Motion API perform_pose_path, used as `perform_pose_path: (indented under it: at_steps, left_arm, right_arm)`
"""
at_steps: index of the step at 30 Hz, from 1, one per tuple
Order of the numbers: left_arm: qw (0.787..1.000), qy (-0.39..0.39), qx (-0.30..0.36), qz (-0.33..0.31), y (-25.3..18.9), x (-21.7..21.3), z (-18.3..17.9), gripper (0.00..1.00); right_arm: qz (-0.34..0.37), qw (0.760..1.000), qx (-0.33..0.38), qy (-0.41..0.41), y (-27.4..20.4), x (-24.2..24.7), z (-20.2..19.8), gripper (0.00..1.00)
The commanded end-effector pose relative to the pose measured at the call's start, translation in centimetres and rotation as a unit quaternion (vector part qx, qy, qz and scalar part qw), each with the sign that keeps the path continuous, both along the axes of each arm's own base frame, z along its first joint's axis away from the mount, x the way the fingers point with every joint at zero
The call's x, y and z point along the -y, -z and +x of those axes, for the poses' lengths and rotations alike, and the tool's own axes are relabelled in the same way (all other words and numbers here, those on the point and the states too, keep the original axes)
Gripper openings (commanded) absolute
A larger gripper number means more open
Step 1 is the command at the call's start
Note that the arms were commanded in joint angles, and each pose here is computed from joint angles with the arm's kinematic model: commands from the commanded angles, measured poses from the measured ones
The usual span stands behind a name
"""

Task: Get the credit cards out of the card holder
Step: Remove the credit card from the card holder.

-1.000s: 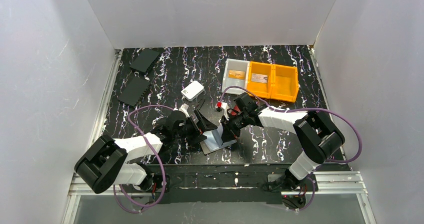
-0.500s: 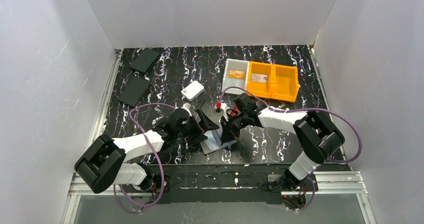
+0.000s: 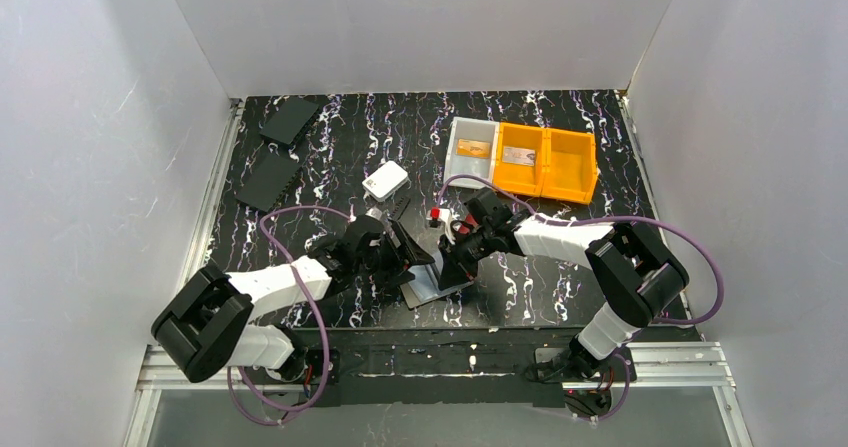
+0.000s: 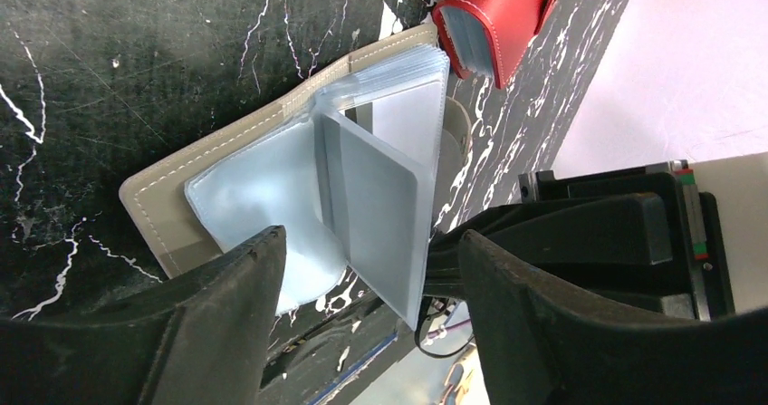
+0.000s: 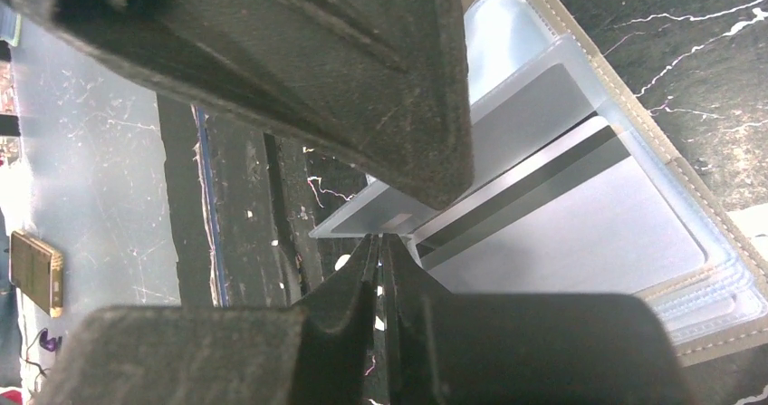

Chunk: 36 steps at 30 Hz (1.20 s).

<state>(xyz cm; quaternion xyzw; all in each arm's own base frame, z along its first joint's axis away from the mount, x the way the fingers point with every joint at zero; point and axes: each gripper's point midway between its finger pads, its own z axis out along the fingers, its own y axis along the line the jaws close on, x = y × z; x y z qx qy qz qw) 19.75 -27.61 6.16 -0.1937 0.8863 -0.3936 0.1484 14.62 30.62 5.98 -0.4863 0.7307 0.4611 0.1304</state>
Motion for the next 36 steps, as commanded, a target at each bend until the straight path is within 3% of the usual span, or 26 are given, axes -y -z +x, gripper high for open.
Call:
perform_pose_path:
  at_steps: [1,11,17,22,29,36]
  left_arm:
    - [1.0,0.002,0.009,0.008,-0.6,0.5,0.7,0.64]
    - [1.0,0.011,0.008,0.017,0.0,0.7,0.8,0.34]
    - [0.999,0.027,0.023,0.034,0.7,0.0,0.4,0.0]
    - [0.993,0.069,0.091,0.044,0.2,-0.4,0.4,0.0]
    - [0.965,0.145,0.217,0.026,-2.1,-0.1,0.1,0.0]
    - [0.95,0.166,0.264,-0.025,-4.1,1.3,0.0,0.0]
  right_arm:
    - [0.025,0.999,0.02,-0.019,-1.4,-1.1,0.4,0.13]
    - [0.029,0.999,0.023,-0.024,-1.6,-1.0,0.2,0.13]
    - [0.039,0.998,0.029,-0.032,-2.4,-1.0,0.1,0.15]
    - [0.068,0.998,0.013,-0.011,-3.8,-0.8,0.8,0.23]
    - [0.143,0.988,-0.034,0.052,-6.9,0.1,2.6,0.37]
    - [0.179,0.979,-0.064,0.068,-9.2,-0.3,2.9,0.39]
